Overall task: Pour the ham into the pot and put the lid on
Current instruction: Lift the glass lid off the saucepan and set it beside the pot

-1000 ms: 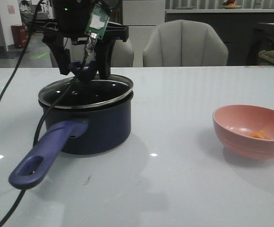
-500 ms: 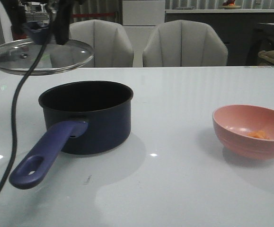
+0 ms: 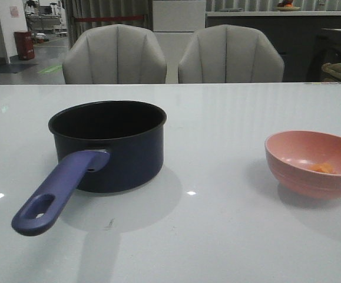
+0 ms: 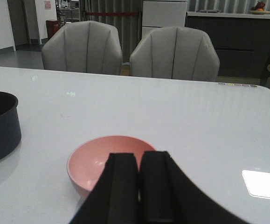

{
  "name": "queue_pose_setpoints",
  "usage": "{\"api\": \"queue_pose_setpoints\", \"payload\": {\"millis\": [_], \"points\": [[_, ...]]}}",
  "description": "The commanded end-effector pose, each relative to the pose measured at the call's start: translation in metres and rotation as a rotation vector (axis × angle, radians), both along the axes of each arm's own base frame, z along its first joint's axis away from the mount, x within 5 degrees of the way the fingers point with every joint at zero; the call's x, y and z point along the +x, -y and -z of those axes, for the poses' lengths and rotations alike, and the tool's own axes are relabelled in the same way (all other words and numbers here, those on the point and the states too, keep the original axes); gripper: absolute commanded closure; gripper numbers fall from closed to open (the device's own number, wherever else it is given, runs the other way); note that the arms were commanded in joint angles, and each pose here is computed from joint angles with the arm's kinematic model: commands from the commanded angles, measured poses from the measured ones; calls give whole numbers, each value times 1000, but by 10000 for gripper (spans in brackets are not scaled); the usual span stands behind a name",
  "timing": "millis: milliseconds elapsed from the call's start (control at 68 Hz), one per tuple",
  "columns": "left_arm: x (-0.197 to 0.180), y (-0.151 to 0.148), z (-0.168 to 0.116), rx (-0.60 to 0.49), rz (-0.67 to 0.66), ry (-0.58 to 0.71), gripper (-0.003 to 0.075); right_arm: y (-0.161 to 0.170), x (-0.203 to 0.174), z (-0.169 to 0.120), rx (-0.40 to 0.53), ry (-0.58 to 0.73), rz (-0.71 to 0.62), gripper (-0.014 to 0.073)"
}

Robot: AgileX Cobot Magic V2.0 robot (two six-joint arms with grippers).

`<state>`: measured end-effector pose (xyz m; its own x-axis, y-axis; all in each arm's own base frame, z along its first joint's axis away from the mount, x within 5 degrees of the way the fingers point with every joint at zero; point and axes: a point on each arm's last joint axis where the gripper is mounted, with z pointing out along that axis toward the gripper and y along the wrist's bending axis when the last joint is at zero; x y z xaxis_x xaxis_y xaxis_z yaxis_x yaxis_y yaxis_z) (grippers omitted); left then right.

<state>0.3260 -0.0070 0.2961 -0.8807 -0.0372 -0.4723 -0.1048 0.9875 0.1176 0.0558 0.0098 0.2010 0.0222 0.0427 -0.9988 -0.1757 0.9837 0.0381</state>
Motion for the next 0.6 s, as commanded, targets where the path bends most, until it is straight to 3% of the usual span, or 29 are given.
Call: {"api": "queue_pose_setpoints", "payload": {"millis": [0, 206, 426, 515, 588], "points": [[-3, -5, -6, -27, 11, 138, 607, 0, -2, -10, 6, 108, 0, 433], [3, -4, 38, -41, 39, 124, 603, 0, -2, -10, 6, 108, 0, 433], [19, -2, 83, -40, 44, 13, 586, 0, -2, -10, 6, 108, 0, 433], [22, -2, 97, -40, 44, -23, 524, 0, -2, -10, 6, 108, 0, 433], [24, -2, 104, -41, 43, -44, 410, 0, -2, -10, 6, 108, 0, 433]]}}
